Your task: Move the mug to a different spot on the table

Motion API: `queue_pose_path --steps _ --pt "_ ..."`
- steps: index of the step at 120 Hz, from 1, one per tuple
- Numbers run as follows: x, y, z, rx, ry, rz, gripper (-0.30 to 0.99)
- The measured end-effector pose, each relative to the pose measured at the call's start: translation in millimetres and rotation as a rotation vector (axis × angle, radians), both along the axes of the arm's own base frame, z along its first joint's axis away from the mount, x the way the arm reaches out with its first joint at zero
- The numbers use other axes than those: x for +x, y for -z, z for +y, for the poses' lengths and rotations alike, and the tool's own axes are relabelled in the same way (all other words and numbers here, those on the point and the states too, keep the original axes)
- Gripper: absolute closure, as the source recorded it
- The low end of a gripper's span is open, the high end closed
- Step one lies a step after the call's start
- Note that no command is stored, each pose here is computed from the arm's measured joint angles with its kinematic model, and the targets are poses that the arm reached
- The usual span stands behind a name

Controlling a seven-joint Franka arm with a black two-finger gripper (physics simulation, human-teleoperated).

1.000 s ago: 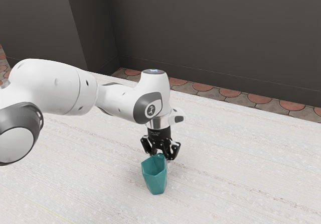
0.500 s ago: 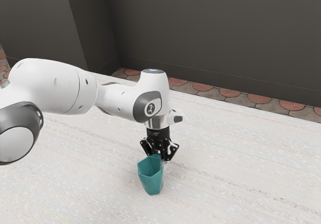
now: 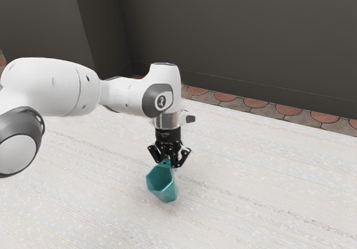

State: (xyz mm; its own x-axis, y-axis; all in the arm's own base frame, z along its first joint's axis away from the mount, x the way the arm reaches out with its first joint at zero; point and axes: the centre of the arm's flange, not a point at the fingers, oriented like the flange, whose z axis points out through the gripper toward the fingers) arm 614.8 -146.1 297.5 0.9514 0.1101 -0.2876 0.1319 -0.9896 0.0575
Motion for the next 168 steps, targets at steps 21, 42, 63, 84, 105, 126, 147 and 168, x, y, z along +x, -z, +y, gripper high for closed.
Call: queue_pose_path --steps 21,42,63,84,105,126,147,168 --pt "9.3 -17.0 34.1 -0.006 -0.041 0.03 0.69" --pt "20.5 -41.2 64.1 -0.009 -0.055 0.056 0.71" --pt "17.9 -40.6 101.7 0.01 -0.056 0.116 0.72" --pt "19.8 -34.6 131.8 0.033 -0.037 0.149 0.73" --pt "21.9 -35.2 149.3 0.065 0.004 0.166 0.74" --pt "40.8 -28.5 173.3 0.084 0.017 0.167 0.75" --pt "49.3 -23.2 190.3 0.082 0.025 0.169 0.75" --pt "53.5 -17.9 198.4 0.079 0.039 0.174 0.75"
